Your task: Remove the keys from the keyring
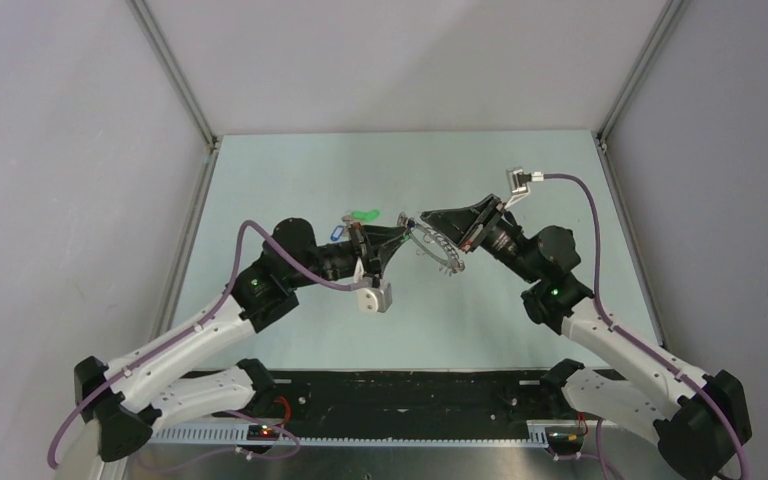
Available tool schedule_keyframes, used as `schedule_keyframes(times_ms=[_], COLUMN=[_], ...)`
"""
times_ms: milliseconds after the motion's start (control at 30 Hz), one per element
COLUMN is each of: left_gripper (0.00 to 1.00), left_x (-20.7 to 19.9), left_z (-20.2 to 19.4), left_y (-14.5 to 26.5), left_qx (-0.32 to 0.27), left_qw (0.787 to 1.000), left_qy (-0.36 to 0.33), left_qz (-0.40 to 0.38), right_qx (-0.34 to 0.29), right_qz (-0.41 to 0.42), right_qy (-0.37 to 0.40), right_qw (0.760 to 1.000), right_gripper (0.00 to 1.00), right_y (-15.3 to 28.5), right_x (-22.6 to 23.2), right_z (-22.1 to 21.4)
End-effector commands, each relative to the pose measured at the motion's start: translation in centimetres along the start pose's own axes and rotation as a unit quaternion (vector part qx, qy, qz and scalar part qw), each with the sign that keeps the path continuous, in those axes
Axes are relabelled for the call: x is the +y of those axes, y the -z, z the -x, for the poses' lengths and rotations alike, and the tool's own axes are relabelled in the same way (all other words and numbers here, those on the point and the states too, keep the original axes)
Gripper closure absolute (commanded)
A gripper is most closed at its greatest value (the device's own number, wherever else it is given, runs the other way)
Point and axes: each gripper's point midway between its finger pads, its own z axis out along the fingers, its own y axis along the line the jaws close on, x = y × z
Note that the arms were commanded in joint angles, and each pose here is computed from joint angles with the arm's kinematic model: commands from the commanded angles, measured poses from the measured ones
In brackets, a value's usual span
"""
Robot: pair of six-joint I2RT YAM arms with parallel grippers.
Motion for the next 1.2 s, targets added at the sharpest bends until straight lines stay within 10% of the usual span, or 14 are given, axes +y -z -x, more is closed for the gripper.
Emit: schedule_keyframes(times_ms=[0, 133, 267, 767, 1167], left_gripper=[1.0, 1.0, 1.0, 1.0, 1.0], left_x=[0.4, 1.0, 1.5, 1.6, 1.7], left_z=[0.7, 0.9, 1.2, 2.1, 2.6], left_y=[0.0, 0.5, 0.9, 1.2, 1.3], left_qx=[-0.008, -0.004, -0.005, -0.019, -0.029], left_qw=[1.0, 1.0, 0.999, 0.999, 0.999], left_qy=[-0.015, -0.021, -0.027, -0.031, -0.032], left_qz=[0.004, 0.015, 0.022, 0.02, 0.019], right_qx=[-0.014, 0.026, 0.056, 0.071, 0.09], right_qz=[0.018, -0.005, -0.018, 0.117, 0.156], right_qy=[0.025, 0.061, 0.134, 0.426, 0.469], right_qw=[0.999, 0.998, 0.989, 0.894, 0.865], right_gripper=[0.96, 0.62, 0.48, 0.5, 0.58], right_y=[0.1, 0.9, 1.8, 2.4, 0.3], right_x=[0.9, -0.6, -1.7, 1.2, 2.2], right_z=[1.2, -0.1, -1.1, -1.6, -3.0])
